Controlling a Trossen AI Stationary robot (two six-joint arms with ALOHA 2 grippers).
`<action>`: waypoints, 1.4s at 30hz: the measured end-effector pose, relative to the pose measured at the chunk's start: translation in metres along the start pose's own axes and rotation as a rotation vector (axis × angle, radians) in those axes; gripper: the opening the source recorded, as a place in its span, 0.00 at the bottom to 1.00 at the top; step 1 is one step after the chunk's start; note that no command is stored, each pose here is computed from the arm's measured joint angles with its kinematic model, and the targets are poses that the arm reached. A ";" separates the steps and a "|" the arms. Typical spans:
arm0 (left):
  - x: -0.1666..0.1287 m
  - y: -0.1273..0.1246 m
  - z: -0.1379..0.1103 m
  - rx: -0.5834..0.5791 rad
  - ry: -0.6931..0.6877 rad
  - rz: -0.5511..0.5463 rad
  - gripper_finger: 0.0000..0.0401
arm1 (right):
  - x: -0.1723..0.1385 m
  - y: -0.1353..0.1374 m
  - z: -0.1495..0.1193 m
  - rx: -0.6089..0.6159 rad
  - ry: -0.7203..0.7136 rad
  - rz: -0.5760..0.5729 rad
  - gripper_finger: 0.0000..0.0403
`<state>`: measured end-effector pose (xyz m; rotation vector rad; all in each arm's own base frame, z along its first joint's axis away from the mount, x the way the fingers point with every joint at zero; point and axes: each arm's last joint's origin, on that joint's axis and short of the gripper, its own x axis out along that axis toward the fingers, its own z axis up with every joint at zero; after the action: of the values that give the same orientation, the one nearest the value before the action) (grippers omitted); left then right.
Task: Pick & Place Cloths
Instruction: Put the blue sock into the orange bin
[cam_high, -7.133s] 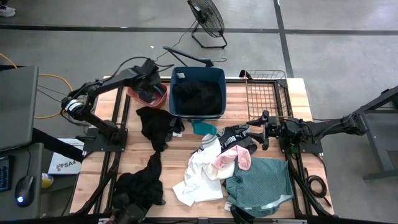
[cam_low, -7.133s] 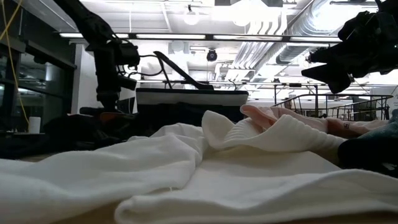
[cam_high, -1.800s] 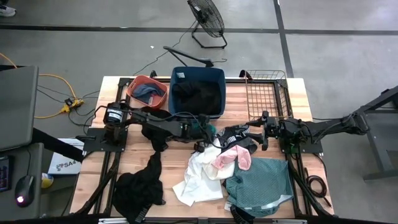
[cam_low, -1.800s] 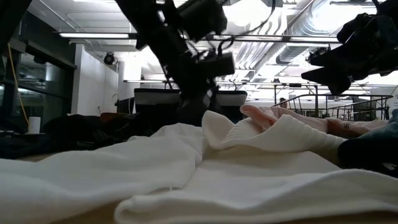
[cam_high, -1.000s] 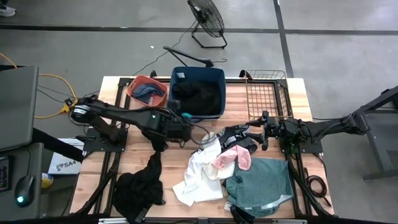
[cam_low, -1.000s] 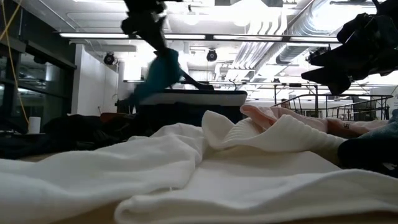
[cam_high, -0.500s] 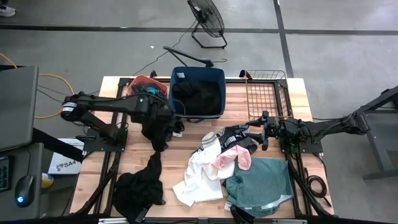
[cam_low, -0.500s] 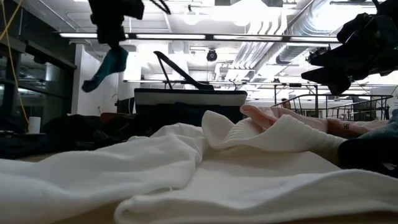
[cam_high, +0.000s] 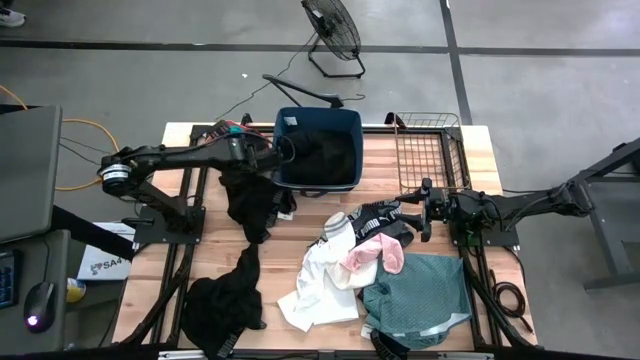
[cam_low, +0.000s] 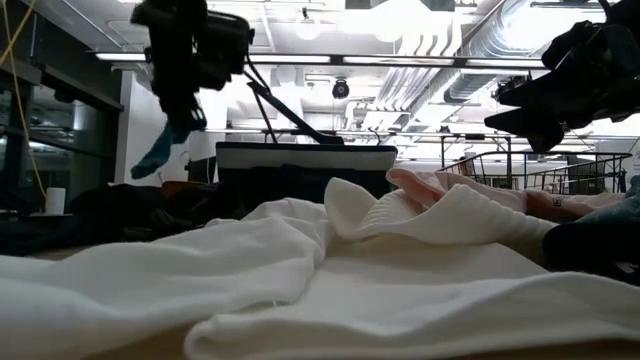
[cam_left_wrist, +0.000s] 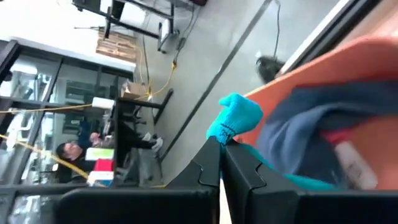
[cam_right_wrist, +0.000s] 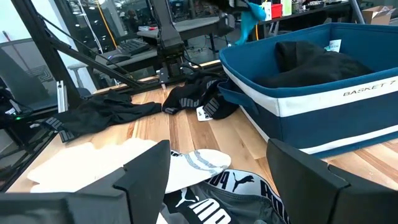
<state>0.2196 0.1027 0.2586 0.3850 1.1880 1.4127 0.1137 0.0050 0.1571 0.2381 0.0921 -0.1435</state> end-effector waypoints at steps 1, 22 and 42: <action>0.003 -0.005 0.000 -0.006 -0.012 -0.006 0.00 | 0.000 0.000 0.000 0.000 0.000 0.000 0.64; 0.046 -0.046 -0.015 -0.179 0.026 -0.225 0.00 | 0.000 0.000 0.000 0.000 0.000 0.000 0.64; 0.056 -0.039 -0.014 -0.227 0.070 -0.361 0.42 | 0.000 0.000 0.000 0.000 0.000 0.000 0.64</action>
<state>0.2156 0.1376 0.1986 -0.0381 1.0758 1.2336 0.1136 0.0050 0.1571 0.2381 0.0924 -0.1436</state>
